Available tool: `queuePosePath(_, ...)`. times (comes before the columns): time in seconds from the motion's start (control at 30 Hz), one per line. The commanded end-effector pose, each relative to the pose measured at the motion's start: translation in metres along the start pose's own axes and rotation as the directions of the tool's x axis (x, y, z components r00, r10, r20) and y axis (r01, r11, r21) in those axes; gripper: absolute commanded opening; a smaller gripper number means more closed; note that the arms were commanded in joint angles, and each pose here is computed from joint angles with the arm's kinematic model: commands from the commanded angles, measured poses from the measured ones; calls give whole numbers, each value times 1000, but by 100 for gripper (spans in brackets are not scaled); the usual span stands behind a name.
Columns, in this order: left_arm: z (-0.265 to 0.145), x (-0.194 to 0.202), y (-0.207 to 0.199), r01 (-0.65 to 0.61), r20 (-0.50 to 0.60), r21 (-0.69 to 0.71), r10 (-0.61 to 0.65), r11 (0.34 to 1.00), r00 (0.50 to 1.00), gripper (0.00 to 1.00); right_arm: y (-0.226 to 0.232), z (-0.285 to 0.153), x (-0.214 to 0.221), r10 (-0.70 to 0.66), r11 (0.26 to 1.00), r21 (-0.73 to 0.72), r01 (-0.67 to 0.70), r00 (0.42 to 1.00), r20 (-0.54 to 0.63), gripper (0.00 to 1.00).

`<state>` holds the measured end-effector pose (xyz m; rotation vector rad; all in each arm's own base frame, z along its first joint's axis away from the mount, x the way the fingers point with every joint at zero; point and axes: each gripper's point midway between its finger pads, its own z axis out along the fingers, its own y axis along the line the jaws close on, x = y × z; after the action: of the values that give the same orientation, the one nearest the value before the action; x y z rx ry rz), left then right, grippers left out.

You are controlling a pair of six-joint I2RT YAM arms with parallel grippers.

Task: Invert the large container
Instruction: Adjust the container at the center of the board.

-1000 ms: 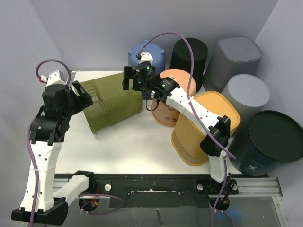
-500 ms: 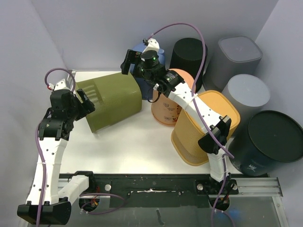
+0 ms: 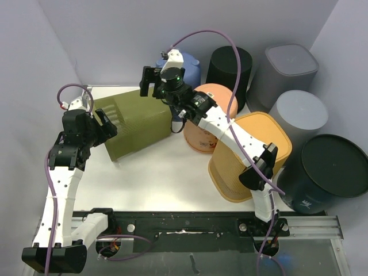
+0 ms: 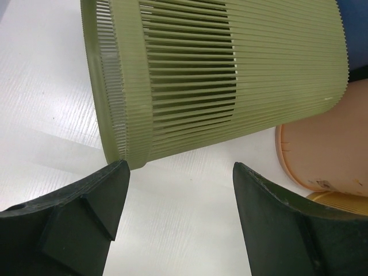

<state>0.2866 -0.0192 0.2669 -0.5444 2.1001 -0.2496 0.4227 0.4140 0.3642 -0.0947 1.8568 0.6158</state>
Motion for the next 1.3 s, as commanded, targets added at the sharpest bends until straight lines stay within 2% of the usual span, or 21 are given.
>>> queuePosePath(0.0, -11, -28, -9, -22, 99, 32, 19, 999, 995, 72, 48, -36, -41, -29, 999, -40, 37, 985, 173, 98)
queuePosePath(0.13, -16, -32, -3, -32, 114, -4, 32, 999, 993, 72, 64, -48, -45, -17, 998, -63, 31, 979, 203, 98)
queuePosePath(0.37, -18, -33, 1, -23, 125, -22, 25, 1000, 992, 72, 65, -57, -40, 44, 997, -66, -30, 976, 215, 98)
queuePosePath(0.6, -19, -32, 6, -15, 129, -48, 21, 999, 991, 72, 27, -34, -11, 146, 987, 31, -155, 972, 184, 98)
queuePosePath(0.77, -19, -32, 10, -12, 134, -61, 20, 998, 991, 72, 5, -9, 22, 207, 973, 80, -215, 973, 104, 98)
queuePosePath(0.87, -14, -29, 7, -14, 120, -44, 19, 999, 993, 72, -2, -3, 34, 201, 973, 103, -207, 977, 65, 97)
queuePosePath(1.13, 19, -24, 8, 40, 69, 64, -44, 997, 997, 72, -13, -16, 16, 164, 979, 108, -175, 981, 105, 98)
queuePosePath(1.2, 30, -27, 4, 82, 55, 167, -92, 982, 994, 68, -15, -20, 15, 154, 980, 110, -166, 982, 108, 98)
queuePosePath(1.27, 36, -28, 1, 113, 44, 215, -125, 970, 991, 62, -17, -24, 13, 143, 981, 112, -156, 983, 111, 98)
